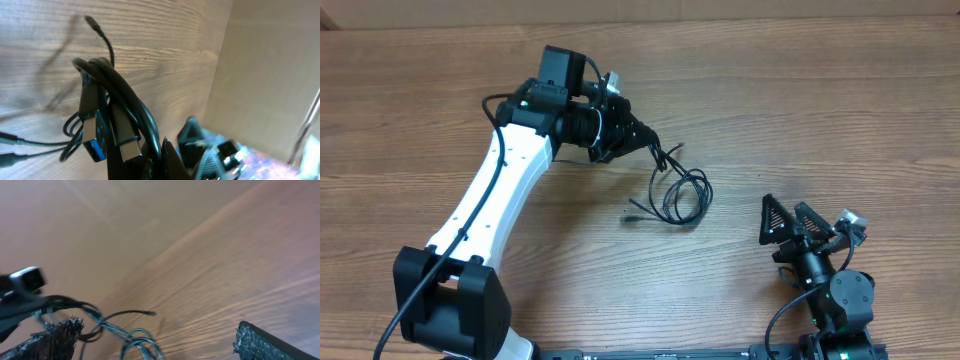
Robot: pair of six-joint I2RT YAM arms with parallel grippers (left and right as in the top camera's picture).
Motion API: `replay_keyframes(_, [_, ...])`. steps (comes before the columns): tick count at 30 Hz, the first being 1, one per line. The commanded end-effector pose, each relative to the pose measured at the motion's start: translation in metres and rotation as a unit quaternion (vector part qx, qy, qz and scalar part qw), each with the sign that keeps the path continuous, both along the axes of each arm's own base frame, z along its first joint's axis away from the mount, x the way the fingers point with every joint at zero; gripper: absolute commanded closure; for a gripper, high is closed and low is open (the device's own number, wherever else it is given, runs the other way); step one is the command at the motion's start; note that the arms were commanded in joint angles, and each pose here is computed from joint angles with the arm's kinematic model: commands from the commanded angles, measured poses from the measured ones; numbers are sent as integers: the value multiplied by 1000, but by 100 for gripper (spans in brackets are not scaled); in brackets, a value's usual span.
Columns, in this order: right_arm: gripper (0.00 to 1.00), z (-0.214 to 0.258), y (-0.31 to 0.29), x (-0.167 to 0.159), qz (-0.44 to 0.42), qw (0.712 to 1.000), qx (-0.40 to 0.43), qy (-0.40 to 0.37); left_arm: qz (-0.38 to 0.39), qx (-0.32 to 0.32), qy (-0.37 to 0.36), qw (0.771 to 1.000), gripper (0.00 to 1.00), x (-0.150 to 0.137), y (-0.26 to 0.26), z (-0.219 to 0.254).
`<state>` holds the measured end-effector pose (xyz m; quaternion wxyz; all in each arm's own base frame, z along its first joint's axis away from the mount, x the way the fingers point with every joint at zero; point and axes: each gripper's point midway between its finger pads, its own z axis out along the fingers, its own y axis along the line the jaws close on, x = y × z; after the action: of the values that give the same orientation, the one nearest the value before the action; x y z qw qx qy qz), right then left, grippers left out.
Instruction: Untangle cables
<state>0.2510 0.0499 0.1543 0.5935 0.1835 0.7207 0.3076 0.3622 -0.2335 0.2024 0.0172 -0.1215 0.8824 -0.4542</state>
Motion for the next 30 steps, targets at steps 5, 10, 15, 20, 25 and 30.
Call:
replay_keyframes(5, [0, 15, 33, -10, 103, 994, -12, -42, 115, 2, 140, 983, 96, -15, -34, 8])
replay_keyframes(10, [0, 17, 38, -12, 119, 992, -13, -46, 154, -4, 157, 976, 96, -15, -59, 11])
replay_keyframes(15, [0, 17, 43, -15, 136, 989, -23, -53, 203, -15, 202, 958, 96, -20, -77, 12])
replay_keyframes(20, [5, 19, 47, -17, 150, 986, -34, -60, 232, -42, 225, 945, 96, -18, -91, 20])
replay_keyframes(25, [4, 21, 47, -17, 148, 987, -17, -57, 278, -65, 274, 918, 96, -14, -94, 24])
replay_keyframes(30, [8, 31, 46, -16, 143, 987, 32, -61, 302, -75, 314, 897, 96, -16, -95, 24])
